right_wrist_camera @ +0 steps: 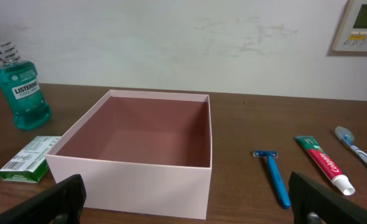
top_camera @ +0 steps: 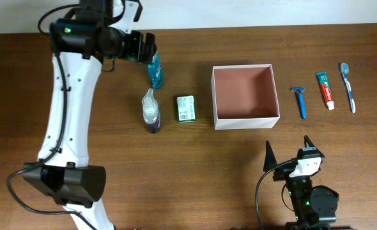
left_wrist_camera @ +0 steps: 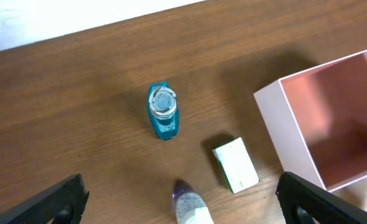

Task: Pack container
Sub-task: 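Move the left gripper up and over the purple soap pump bottle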

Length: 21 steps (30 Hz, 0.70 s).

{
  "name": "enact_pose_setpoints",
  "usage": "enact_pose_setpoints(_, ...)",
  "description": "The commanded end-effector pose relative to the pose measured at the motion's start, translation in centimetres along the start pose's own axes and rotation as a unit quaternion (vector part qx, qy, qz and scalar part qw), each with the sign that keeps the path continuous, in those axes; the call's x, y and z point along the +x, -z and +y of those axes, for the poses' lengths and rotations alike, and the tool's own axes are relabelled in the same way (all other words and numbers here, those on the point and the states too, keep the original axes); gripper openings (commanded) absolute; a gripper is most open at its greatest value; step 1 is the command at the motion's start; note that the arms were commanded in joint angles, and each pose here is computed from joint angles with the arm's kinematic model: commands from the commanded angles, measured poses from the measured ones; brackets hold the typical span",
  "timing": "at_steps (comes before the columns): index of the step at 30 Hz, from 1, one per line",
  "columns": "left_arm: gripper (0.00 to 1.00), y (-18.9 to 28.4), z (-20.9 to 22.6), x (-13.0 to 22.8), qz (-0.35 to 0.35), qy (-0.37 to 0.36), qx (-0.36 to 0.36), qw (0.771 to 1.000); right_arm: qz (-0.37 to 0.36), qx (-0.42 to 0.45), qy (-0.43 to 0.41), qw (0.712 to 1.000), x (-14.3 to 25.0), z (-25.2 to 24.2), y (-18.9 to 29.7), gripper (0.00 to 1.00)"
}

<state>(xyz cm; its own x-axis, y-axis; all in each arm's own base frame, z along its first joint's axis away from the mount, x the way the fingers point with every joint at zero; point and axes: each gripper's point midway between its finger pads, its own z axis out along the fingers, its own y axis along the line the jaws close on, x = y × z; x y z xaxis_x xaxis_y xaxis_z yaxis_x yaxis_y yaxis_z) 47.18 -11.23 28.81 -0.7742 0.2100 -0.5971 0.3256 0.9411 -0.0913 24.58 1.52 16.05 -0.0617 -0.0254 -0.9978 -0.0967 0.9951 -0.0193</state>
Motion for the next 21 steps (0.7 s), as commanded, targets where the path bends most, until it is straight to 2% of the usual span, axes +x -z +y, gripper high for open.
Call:
enact_pose_setpoints(1, 0.99, -1.6, 0.6, 0.3, 0.018, 0.013, -0.051, 0.998, 0.001, -0.009, 0.0, 1.0, 0.2, 0.4, 0.0, 0.99)
enact_pose_setpoints(4, 0.99, -2.9, -0.1, 3.0, 0.078, 0.04, -0.047, 0.995, 0.001, -0.009, 0.0, 1.0, 0.2, 0.4, 0.0, 0.99)
enact_pose_setpoints(9, 0.99, -2.3, -0.6, 7.8, 0.178, 0.082, -0.051, 0.979, 0.001, -0.009, 0.0, 1.0, 0.2, 0.4, 0.0, 0.99)
enact_pose_setpoints(16, 0.99, -2.1, -0.8, 8.7, 0.199, 0.086, -0.05, 0.975, 0.001, -0.009, 0.0, 1.0, 0.2, 0.4, 0.0, 0.99)
enact_pose_setpoints(21, 0.99, -3.0, -1.5, 10.2, 0.234, 0.115, -0.049, 0.964, 0.001, -0.009, 0.0, 1.0, 0.2, 0.4, 0.0, 0.99)
